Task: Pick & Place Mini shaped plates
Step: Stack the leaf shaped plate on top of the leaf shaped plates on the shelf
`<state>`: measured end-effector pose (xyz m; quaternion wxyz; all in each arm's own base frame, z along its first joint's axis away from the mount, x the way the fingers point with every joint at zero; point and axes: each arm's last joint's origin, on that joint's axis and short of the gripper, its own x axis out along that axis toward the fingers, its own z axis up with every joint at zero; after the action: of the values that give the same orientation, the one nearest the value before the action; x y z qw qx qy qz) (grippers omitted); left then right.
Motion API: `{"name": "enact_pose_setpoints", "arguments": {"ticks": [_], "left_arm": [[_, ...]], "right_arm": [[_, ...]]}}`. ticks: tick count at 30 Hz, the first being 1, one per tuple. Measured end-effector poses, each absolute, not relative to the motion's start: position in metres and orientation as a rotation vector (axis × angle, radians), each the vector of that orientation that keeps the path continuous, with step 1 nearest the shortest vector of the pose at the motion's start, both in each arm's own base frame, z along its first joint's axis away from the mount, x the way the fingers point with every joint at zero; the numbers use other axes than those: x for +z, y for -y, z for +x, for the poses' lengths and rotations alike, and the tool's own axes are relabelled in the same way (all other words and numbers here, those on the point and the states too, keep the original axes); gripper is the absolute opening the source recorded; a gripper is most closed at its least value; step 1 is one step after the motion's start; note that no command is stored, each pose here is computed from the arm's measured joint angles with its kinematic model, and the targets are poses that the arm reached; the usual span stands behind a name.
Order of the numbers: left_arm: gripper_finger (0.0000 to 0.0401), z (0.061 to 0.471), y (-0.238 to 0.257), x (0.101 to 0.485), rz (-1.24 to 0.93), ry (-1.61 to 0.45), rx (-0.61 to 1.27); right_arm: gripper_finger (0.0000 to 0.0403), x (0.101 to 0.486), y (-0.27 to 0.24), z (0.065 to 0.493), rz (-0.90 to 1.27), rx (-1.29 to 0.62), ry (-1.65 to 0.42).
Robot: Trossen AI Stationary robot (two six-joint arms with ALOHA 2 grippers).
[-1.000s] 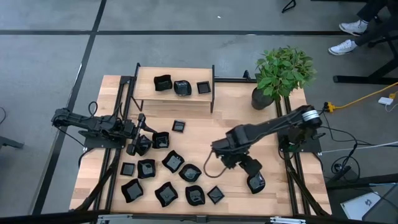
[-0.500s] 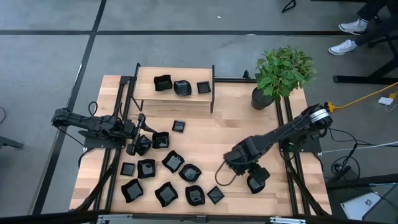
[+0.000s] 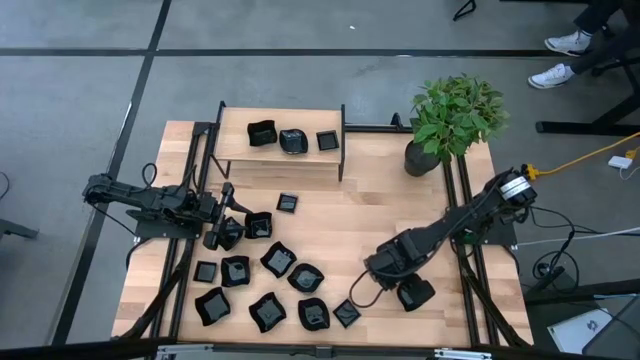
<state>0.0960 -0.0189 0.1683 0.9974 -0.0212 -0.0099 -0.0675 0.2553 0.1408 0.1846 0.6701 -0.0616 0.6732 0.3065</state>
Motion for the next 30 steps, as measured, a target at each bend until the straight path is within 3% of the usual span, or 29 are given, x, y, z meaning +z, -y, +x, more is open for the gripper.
{"name": "enact_pose_setpoints", "arguments": {"ticks": [30], "left_arm": [[0.0207,0.096,0.019,0.168,-0.042,0.019,-0.135]], "right_arm": [[0.0154,0.171,-0.144,0.254,-0.133,0.683,-1.531]]}}
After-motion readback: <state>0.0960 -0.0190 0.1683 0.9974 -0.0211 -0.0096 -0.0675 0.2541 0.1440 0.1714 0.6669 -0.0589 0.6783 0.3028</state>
